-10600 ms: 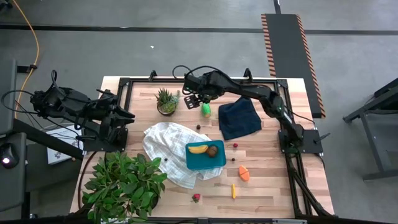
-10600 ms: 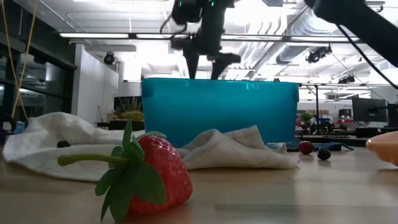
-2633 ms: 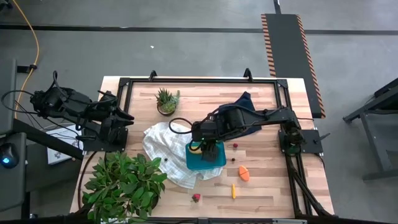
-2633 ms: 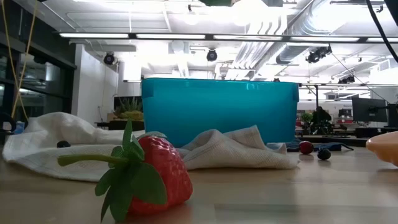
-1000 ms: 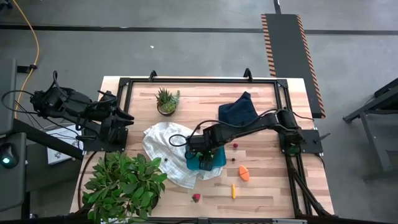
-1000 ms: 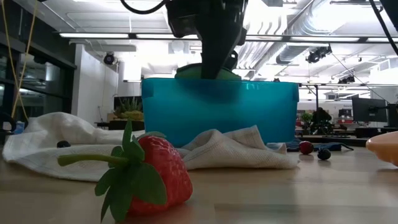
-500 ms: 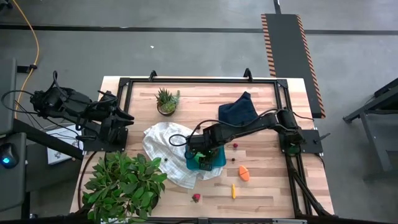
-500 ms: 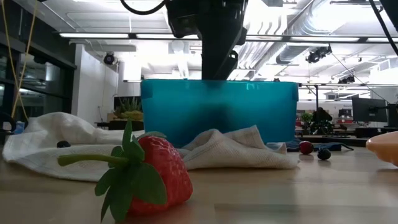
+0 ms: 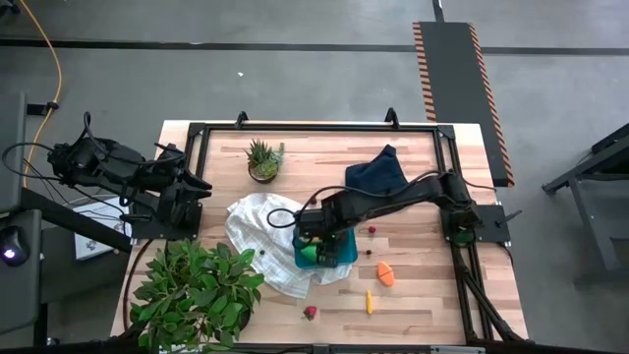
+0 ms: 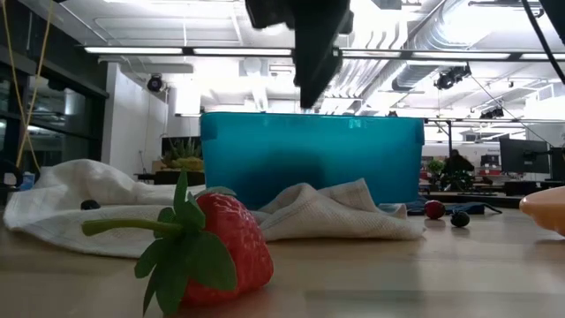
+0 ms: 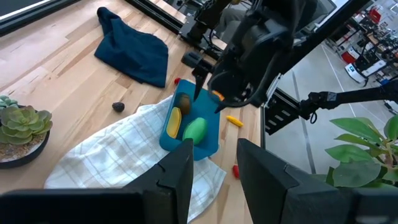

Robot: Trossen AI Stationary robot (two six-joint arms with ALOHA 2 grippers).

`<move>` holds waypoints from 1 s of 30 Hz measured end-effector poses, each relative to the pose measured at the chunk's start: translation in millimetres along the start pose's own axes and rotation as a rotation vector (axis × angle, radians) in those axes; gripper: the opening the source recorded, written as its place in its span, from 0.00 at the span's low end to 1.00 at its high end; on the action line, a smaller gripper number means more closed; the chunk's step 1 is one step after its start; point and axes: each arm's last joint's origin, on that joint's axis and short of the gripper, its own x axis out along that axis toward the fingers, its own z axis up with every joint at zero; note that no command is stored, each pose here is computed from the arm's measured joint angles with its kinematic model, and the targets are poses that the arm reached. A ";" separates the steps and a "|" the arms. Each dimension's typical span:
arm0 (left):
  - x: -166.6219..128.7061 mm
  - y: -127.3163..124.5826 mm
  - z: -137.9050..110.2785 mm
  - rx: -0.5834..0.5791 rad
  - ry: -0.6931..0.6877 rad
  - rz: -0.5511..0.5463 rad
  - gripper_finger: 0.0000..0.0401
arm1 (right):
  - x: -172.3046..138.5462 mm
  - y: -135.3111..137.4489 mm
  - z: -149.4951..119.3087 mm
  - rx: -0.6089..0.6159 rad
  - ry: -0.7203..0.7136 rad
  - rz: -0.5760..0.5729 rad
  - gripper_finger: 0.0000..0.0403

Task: Pick and placing Produce into tupperware
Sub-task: Put the yellow croissant into the blue bin

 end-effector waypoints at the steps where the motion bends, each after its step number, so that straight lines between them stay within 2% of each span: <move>1: 0.0 0.0 0.0 0.000 0.000 0.000 0.28 | -5.0 0.6 0.6 -0.001 -0.001 0.000 0.63; 9: -0.1 0.1 0.0 0.000 0.000 0.000 0.28 | -48.8 0.6 8.0 -0.003 -0.058 0.008 0.63; 13: 0.0 0.0 0.0 0.000 0.000 0.000 0.28 | -74.2 -2.4 9.1 -0.043 -0.101 -0.047 0.63; 19: -0.1 0.1 -0.1 0.000 0.000 0.000 0.28 | -106.6 -11.9 6.5 -0.040 -0.132 -0.094 0.63; 30: -0.1 0.1 -0.1 0.000 0.000 0.000 0.28 | -152.8 -35.1 -44.5 0.086 -0.186 -0.204 0.63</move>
